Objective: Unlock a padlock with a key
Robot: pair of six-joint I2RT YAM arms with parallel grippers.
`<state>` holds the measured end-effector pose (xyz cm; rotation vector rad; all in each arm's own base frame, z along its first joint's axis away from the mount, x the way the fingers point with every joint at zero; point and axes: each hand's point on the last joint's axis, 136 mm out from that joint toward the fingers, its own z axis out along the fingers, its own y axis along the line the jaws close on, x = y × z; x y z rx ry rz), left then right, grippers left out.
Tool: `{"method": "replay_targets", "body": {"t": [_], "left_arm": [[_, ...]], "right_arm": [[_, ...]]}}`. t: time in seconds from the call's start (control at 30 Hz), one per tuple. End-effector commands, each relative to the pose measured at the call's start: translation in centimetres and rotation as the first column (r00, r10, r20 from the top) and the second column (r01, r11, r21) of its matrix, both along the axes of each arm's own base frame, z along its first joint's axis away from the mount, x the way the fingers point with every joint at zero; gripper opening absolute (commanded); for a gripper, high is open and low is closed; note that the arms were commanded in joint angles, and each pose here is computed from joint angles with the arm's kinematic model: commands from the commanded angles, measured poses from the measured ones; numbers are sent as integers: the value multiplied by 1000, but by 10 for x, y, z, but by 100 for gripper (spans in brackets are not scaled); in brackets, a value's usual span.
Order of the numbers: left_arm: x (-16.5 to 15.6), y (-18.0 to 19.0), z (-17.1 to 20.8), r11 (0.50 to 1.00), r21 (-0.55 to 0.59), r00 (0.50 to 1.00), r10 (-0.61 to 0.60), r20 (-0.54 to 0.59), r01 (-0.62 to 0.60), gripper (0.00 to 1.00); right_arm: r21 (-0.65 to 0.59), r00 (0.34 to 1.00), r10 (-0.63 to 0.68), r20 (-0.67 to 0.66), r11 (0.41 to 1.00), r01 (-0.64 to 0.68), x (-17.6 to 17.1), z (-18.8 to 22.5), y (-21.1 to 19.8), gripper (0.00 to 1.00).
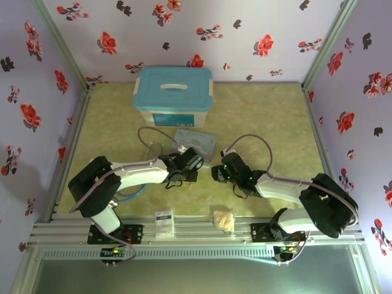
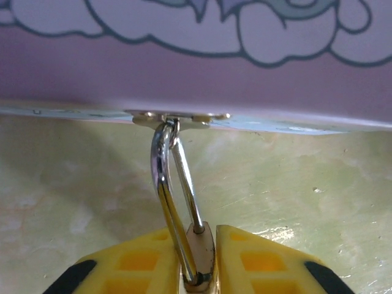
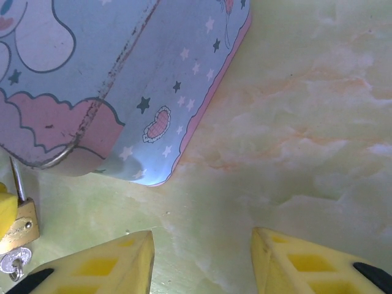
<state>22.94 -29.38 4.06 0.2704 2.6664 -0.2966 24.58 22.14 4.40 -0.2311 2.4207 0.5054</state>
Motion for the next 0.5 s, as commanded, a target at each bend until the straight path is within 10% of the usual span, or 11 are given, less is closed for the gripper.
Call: {"method": "replay_targets", "body": {"t": [0.0, 0.47], "left_arm": [[-3, 3, -2, 997, 79, 1000, -23, 11, 22, 22], [-17, -2, -17, 994, 113, 1000, -13, -9, 14, 27]], "right_arm": [[-5, 999, -34, 13, 999, 34, 5, 4, -5, 45], [-15, 999, -48, -13, 999, 48, 2, -8, -8, 45]]}}
